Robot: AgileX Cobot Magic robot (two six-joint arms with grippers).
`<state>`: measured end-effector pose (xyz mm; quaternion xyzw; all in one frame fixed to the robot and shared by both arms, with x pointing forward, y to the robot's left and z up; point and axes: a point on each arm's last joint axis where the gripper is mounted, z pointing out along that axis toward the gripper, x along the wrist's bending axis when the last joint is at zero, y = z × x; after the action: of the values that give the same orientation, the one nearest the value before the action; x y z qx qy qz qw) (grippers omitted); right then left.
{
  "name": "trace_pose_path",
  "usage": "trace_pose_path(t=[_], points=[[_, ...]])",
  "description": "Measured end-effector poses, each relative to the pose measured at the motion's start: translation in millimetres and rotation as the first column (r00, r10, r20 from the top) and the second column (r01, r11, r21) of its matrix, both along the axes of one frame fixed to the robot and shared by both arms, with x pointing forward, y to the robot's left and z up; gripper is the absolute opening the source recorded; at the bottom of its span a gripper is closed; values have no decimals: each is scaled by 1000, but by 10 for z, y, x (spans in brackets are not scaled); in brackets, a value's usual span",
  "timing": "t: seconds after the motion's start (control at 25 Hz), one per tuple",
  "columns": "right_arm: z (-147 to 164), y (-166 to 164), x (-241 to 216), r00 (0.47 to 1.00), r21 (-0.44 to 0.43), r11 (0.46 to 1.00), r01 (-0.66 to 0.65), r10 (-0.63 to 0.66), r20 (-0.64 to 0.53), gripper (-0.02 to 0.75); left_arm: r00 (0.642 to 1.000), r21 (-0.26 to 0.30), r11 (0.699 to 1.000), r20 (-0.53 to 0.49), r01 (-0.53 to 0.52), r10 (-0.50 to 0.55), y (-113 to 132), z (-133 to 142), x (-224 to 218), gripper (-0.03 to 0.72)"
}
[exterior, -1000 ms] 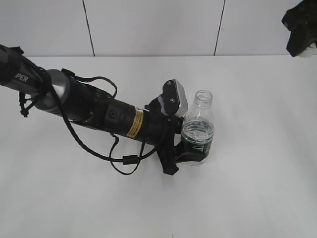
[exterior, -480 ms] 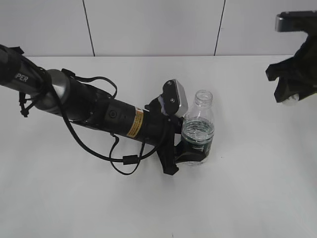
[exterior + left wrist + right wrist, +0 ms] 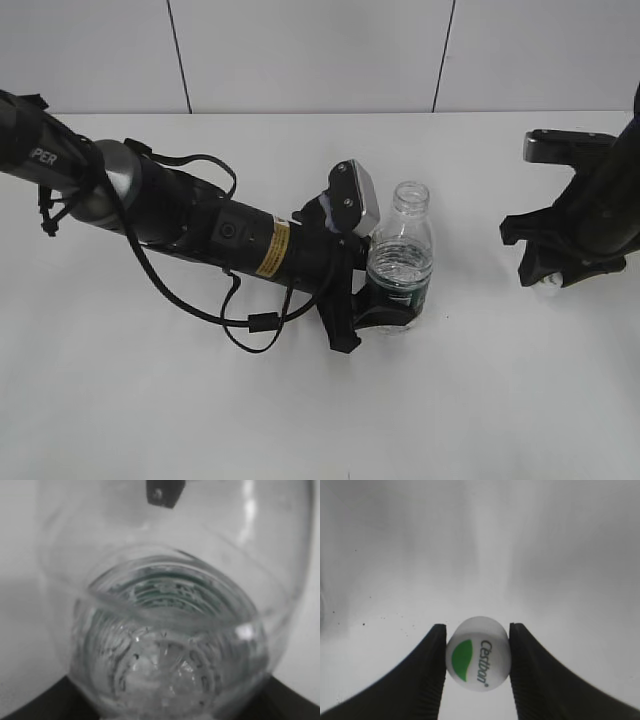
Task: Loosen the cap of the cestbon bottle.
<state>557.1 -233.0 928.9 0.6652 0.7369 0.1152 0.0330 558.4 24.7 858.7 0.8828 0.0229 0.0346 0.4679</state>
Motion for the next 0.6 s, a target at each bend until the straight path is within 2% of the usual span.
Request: trace_pose_path(t=[0.24,0.6], points=[[-132,44,37,1000,46,999,27,-27,-14,293,1000,-11,1000,19,-12,12,-4,13,19,414],[-119,59,79,999,66,997,30,-32,32,293,977,-29,976,14,-215,215,24,26,170,414]])
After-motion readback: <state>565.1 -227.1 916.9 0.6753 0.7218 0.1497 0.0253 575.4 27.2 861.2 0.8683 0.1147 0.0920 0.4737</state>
